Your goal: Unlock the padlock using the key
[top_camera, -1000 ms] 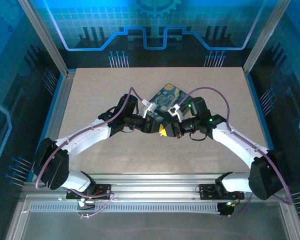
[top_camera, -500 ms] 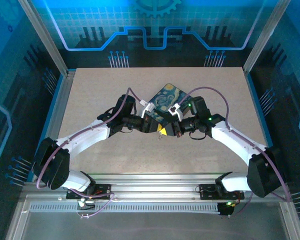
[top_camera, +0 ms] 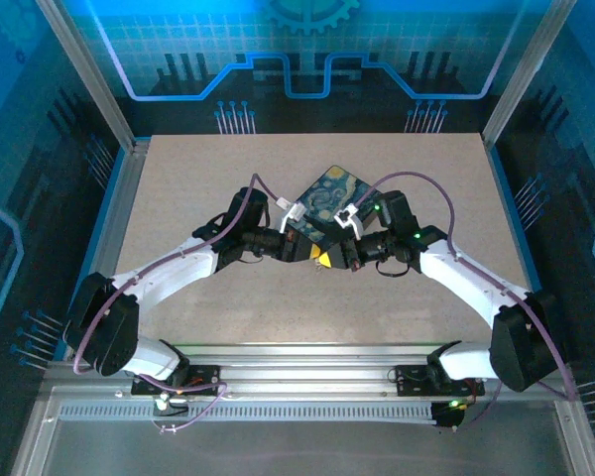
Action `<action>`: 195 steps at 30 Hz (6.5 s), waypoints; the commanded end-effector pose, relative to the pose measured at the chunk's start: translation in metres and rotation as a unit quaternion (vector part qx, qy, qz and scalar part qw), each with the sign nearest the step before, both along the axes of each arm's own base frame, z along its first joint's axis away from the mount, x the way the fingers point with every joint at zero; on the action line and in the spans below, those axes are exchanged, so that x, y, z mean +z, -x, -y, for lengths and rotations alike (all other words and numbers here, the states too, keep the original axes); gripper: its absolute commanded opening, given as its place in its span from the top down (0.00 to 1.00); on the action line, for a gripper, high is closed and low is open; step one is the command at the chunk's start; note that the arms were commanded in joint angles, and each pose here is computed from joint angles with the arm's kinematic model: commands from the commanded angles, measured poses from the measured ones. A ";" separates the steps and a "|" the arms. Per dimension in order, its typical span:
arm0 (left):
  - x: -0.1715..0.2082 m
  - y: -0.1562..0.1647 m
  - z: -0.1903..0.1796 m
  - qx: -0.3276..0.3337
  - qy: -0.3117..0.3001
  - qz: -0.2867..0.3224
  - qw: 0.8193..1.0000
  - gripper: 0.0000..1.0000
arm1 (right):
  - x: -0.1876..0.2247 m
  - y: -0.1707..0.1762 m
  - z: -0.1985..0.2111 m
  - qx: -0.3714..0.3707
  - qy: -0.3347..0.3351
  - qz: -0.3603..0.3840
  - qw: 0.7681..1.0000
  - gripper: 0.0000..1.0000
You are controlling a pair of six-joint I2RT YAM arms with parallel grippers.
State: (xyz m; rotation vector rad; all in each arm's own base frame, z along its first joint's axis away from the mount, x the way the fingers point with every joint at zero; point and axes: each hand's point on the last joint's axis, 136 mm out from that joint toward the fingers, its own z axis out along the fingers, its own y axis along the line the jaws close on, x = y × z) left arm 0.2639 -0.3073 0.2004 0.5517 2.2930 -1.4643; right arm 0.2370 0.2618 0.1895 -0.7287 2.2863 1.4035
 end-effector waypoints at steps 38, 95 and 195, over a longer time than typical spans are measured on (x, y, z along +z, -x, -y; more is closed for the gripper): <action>0.008 -0.069 -0.023 0.170 0.068 -0.031 0.983 1.00 | 0.016 -0.074 -0.013 -0.202 -0.180 -0.096 0.958 0.61; -0.030 -0.072 -0.047 0.242 -0.088 -0.027 0.966 0.43 | -0.003 -0.069 0.072 -0.288 -0.057 -0.052 0.954 1.00; -0.170 -0.205 0.049 0.526 -0.359 0.078 0.767 0.79 | -0.064 -0.120 0.183 -0.397 0.101 -0.088 0.908 1.00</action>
